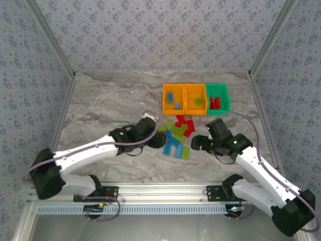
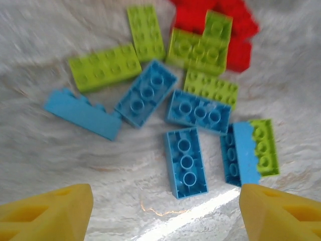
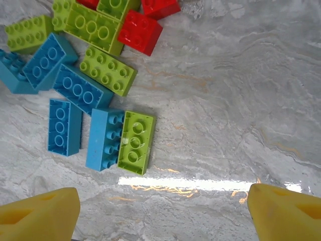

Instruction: Sort the legos into containers by color

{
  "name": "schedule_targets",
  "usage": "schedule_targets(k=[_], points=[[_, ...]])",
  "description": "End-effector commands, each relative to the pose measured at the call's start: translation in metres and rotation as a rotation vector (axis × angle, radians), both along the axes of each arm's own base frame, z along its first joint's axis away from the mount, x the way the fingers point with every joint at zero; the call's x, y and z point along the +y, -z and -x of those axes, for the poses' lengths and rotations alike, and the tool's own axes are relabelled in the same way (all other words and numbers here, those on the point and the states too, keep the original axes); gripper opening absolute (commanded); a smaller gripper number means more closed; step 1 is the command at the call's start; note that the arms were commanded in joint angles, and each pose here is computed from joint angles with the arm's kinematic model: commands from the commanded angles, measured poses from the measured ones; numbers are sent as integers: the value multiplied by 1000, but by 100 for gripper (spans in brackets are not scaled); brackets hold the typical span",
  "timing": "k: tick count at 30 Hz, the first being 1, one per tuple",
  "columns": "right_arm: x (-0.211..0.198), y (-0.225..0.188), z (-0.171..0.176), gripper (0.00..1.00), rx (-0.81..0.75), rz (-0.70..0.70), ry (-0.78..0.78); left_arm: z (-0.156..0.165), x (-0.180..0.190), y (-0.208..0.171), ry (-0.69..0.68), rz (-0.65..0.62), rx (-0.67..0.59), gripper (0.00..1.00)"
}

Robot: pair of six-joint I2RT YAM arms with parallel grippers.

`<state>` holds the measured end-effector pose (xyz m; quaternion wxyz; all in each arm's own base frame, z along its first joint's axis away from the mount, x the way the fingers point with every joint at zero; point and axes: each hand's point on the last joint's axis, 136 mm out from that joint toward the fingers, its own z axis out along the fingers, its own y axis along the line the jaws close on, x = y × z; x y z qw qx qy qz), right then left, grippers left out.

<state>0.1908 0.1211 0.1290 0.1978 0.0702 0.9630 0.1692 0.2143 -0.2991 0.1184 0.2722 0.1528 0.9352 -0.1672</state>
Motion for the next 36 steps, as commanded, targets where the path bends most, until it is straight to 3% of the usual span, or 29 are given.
schedule_targets(k=[1,8,18,21,25,29,36], points=[[-2,7,4,90,31,-11,32,-4,-21,11,-47,10,17,76],[-3,14,13,91,48,-32,44,1,-42,60,77,-96,93,70],[-1,11,15,92,45,-47,42,0,-48,80,97,-138,124,39],[1,2,12,92,30,-53,36,-3,-48,60,105,-105,100,31],[4,-13,10,92,2,-66,31,-13,-52,-23,129,3,-44,30],[5,-21,2,92,-41,-80,37,-68,-41,-83,42,23,-221,30],[6,-23,-8,92,-75,-81,58,-217,-55,-83,-107,3,-330,30]])
